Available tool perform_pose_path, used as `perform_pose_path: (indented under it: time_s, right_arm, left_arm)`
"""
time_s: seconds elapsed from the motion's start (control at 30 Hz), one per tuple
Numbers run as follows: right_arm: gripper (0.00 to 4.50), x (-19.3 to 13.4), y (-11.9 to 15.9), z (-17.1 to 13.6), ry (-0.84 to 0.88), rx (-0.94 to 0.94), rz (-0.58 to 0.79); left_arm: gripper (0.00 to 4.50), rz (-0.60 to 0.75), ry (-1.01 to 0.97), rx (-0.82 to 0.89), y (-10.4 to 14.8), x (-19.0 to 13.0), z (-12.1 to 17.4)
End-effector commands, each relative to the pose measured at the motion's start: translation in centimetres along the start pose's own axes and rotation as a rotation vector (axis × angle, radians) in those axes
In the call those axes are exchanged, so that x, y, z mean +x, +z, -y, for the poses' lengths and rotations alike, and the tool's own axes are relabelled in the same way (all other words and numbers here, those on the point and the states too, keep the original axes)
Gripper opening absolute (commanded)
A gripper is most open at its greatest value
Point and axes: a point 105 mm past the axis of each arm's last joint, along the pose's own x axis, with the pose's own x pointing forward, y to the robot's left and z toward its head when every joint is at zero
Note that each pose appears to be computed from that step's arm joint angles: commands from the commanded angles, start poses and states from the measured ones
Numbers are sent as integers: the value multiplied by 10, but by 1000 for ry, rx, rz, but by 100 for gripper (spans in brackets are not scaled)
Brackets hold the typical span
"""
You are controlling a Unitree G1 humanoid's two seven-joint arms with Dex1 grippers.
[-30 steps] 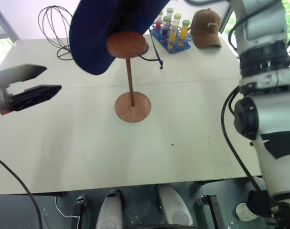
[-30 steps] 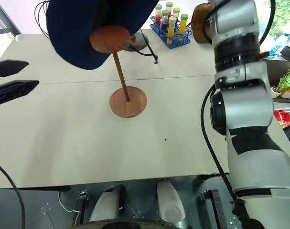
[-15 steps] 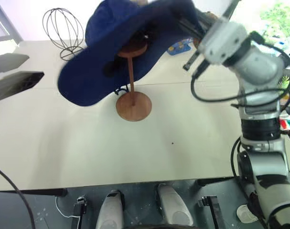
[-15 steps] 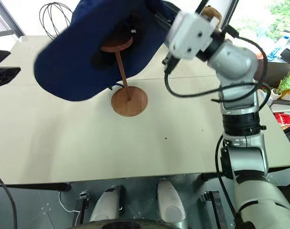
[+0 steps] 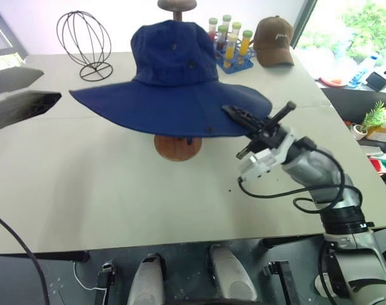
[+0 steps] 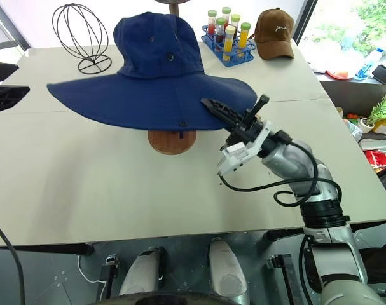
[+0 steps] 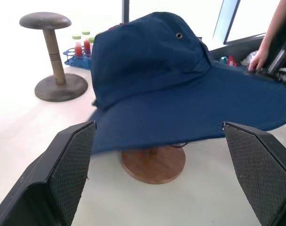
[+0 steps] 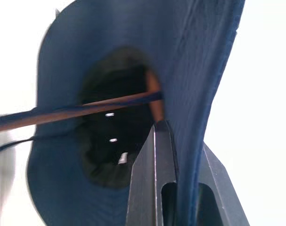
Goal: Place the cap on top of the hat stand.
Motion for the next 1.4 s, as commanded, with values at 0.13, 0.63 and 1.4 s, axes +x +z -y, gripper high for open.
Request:
perform_pose_path:
  time_s: [0.13,0.63,1.4]
  right_arm:
    - [2,-9,6,-36,100,-213,67]
    - [2,-14,-9,-39,138,-196,60]
    - [443,-59,4,-26,319,34,92]
  left_arm:
    - [450,4,4,65,14,-3,4]
    - [450,-145,-29,74,-11,-13,13]
    - [450,-137,-41,89,-14,-9,3]
